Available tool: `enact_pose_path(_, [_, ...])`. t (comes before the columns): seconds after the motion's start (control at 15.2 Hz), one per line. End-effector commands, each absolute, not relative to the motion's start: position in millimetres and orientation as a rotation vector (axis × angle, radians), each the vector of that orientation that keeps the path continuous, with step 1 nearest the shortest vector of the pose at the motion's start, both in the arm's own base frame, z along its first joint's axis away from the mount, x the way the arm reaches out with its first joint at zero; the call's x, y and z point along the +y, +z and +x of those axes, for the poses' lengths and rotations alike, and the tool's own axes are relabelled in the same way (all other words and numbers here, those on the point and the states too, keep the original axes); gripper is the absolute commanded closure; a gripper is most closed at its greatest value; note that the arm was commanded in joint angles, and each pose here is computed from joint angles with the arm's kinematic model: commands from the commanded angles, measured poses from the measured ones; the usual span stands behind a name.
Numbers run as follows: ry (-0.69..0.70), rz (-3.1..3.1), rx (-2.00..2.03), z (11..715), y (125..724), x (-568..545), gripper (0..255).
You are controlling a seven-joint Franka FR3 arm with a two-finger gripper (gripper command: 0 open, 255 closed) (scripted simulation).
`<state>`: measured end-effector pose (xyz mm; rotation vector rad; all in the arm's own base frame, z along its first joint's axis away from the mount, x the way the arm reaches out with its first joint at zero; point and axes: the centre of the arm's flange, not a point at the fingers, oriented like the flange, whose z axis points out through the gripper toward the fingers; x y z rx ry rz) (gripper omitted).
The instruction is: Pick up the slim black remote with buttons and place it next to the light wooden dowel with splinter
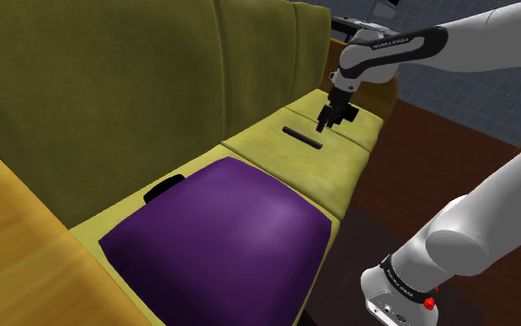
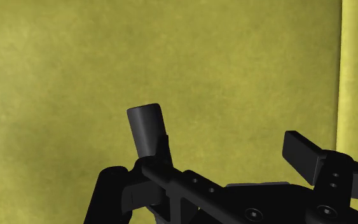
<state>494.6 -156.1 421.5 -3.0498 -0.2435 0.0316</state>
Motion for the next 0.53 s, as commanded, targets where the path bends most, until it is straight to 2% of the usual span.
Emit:
enact_pose_path(0.0, [0.035,-3.05,-0.274,515,405,-168,0])
enact_pose_path(0.46, [0.044,-3.049,-0.364,576,355,-201,0])
